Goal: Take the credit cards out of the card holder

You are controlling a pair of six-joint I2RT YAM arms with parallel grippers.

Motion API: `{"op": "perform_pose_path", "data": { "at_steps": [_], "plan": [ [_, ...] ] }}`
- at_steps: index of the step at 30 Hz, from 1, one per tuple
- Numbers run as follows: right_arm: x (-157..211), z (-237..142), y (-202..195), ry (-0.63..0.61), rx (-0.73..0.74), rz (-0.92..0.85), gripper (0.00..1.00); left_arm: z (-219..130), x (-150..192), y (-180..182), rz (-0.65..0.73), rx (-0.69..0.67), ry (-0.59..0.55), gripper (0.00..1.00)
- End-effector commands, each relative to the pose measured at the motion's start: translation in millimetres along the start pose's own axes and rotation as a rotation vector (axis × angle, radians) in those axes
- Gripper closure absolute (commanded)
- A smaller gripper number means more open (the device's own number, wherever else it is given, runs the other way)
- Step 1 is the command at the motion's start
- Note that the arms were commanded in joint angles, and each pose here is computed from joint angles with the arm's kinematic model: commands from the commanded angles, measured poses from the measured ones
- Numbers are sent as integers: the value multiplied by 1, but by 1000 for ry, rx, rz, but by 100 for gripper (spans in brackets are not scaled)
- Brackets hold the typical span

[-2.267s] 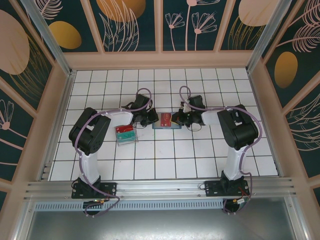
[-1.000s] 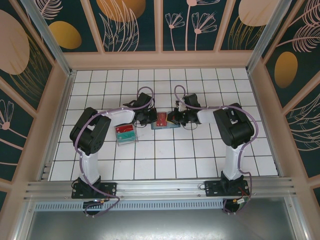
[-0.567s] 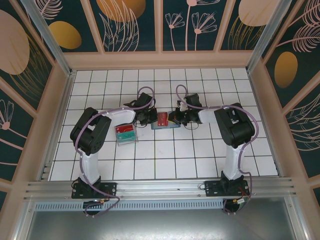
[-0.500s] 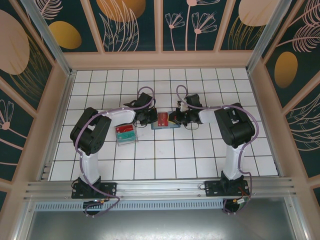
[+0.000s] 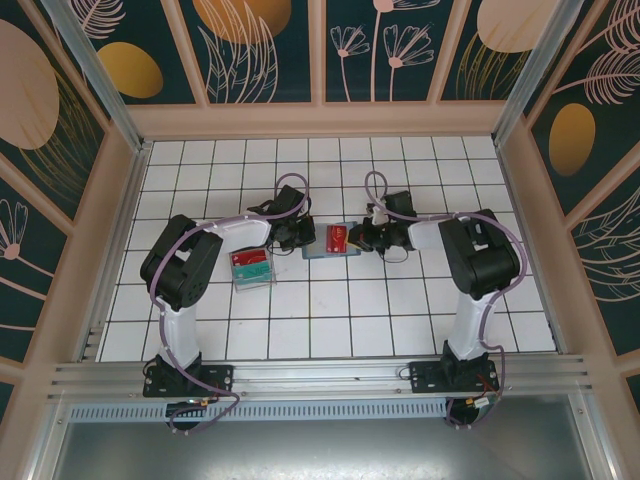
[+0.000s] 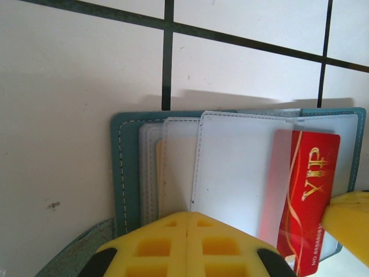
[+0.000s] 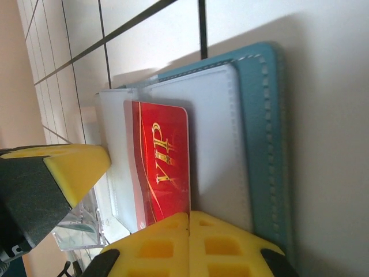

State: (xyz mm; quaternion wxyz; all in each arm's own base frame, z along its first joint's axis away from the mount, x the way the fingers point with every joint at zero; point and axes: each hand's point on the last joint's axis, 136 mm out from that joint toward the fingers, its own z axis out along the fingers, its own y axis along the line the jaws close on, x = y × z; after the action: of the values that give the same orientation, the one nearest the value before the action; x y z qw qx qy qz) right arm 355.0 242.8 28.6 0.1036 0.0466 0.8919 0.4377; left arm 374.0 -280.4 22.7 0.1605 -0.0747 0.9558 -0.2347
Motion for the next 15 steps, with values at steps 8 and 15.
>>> {"op": "perform_pose_path", "data": {
  "at_steps": [8, 15],
  "plan": [
    [-8, -35, 9, -43, -31, -43, 100, 10, 25, 41, -19, -151, 85, 100],
    [-18, -55, 25, -87, -50, -73, 100, -18, -6, -14, -34, 21, 16, 81]
  ]
}}
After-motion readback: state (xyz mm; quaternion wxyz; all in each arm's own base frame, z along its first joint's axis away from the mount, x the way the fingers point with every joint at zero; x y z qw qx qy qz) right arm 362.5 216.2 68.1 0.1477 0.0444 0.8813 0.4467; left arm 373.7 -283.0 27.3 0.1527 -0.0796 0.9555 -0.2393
